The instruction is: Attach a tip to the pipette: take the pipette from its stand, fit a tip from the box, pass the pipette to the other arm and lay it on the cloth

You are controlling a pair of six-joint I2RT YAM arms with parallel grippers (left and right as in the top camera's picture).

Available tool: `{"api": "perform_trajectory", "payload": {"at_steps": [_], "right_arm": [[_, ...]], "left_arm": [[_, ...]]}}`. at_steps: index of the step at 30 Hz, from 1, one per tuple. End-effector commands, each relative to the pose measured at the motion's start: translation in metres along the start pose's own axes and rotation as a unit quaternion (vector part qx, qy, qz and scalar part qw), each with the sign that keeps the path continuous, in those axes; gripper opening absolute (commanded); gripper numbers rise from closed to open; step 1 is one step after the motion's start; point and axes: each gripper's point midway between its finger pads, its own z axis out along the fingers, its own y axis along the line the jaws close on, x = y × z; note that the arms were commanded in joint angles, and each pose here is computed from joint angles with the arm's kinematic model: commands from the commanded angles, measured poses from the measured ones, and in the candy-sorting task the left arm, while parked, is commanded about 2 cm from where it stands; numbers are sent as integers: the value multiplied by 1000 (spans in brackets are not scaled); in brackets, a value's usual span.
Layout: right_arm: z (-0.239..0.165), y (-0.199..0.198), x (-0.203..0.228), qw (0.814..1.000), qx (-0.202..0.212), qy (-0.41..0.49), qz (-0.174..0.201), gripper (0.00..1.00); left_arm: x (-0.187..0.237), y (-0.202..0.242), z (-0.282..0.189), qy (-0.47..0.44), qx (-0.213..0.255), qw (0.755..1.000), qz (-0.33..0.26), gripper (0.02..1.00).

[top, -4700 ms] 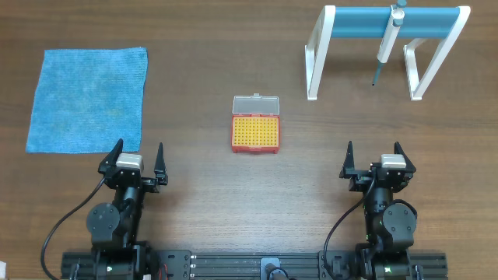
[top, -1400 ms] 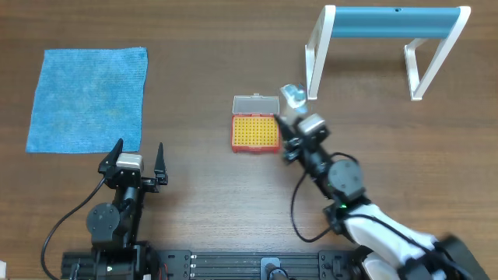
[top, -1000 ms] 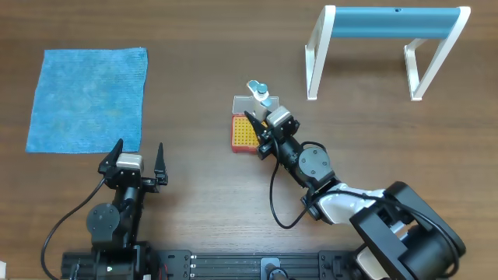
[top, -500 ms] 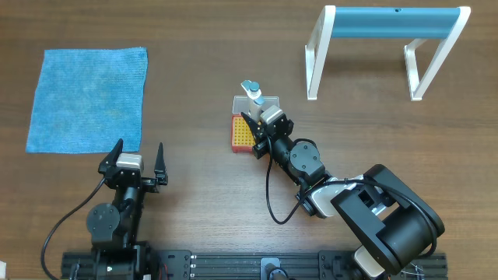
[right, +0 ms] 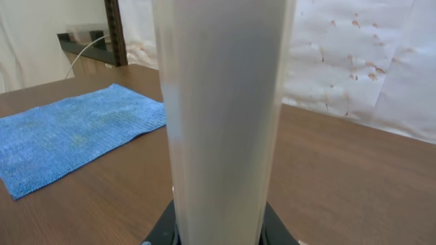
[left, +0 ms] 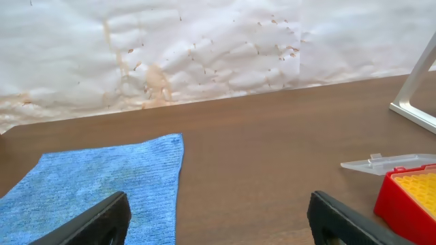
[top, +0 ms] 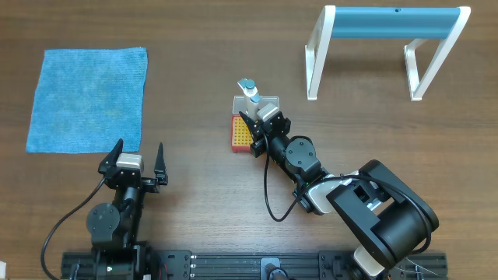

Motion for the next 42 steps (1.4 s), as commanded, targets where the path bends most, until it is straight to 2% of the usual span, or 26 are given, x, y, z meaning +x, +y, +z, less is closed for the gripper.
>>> {"api": "perform_trajectory", "payload": {"at_steps": [1,26,30,42], "right_arm": [[5,2,-3,1000,-5,-3,4,75],[-6,3,-5,1000,-5,-10,4,75],[-6,10,6,1000,-27,12,5,77],[-18,10,53,995,-25,98,10,73]], "left_arm": [[1,0,0,1,0,1000,4,840],[1,0,0,1,0,1000,4,840],[1,0,0,1,0,1000,4,840],[1,0,0,1,0,1000,4,840]]}}
